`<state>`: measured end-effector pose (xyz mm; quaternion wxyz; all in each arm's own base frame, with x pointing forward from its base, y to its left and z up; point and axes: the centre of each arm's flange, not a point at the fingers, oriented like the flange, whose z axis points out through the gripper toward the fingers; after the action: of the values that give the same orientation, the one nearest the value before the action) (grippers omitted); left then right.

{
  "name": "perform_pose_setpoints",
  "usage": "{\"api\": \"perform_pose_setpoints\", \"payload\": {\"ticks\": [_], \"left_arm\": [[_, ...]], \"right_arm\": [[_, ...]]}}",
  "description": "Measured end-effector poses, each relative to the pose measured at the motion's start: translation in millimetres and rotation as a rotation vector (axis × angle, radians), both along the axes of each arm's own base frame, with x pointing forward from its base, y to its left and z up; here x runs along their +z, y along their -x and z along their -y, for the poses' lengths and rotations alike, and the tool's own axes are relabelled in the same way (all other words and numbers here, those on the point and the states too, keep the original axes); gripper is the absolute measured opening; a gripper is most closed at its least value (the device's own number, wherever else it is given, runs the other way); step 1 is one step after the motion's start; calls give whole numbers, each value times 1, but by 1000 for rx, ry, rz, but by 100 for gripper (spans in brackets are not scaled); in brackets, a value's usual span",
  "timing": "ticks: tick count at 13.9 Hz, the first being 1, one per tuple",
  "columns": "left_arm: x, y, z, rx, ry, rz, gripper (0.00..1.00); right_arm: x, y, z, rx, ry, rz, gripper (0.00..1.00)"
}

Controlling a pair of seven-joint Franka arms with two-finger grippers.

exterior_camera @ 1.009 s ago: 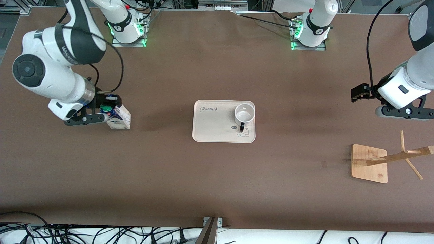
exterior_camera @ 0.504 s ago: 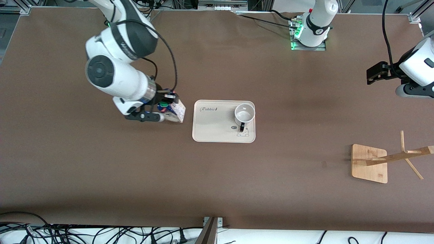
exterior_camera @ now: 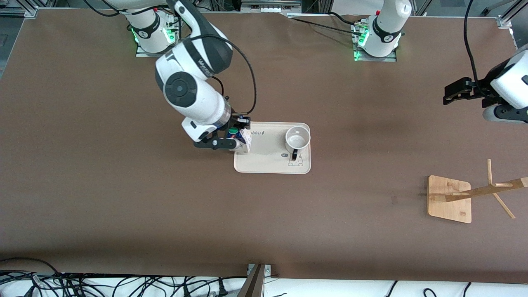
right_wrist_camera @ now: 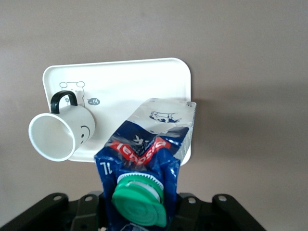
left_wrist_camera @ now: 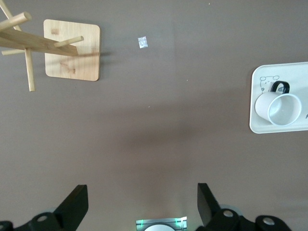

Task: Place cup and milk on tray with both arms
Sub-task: 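Carry the milk carton onto the tray beside the mug with the right gripper, then set the carton down on the tray and open the right gripper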

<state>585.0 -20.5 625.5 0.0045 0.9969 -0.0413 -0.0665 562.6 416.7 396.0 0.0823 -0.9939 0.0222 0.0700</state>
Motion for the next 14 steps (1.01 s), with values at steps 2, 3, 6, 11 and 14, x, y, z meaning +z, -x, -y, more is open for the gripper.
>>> {"api": "perform_pose_setpoints", "payload": {"ticks": [2,3,6,11,14], "left_arm": [[-4,-6,-9,-57,15,44,100],[-7,-7,-12,-75,18,64,100],[-10,1,-15,-93,20,106,100],[-3,14,-14,-101,22,121,100],[-5,21,-14,-102,23,114,100]], "right_arm": [[-7,4,-9,31,28,27,26],[-10,4,-12,35,28,34,25],[-31,6,-23,70,22,39,26],[-55,18,-41,108,28,25,26],[-58,17,-41,109,30,22,30]]}}
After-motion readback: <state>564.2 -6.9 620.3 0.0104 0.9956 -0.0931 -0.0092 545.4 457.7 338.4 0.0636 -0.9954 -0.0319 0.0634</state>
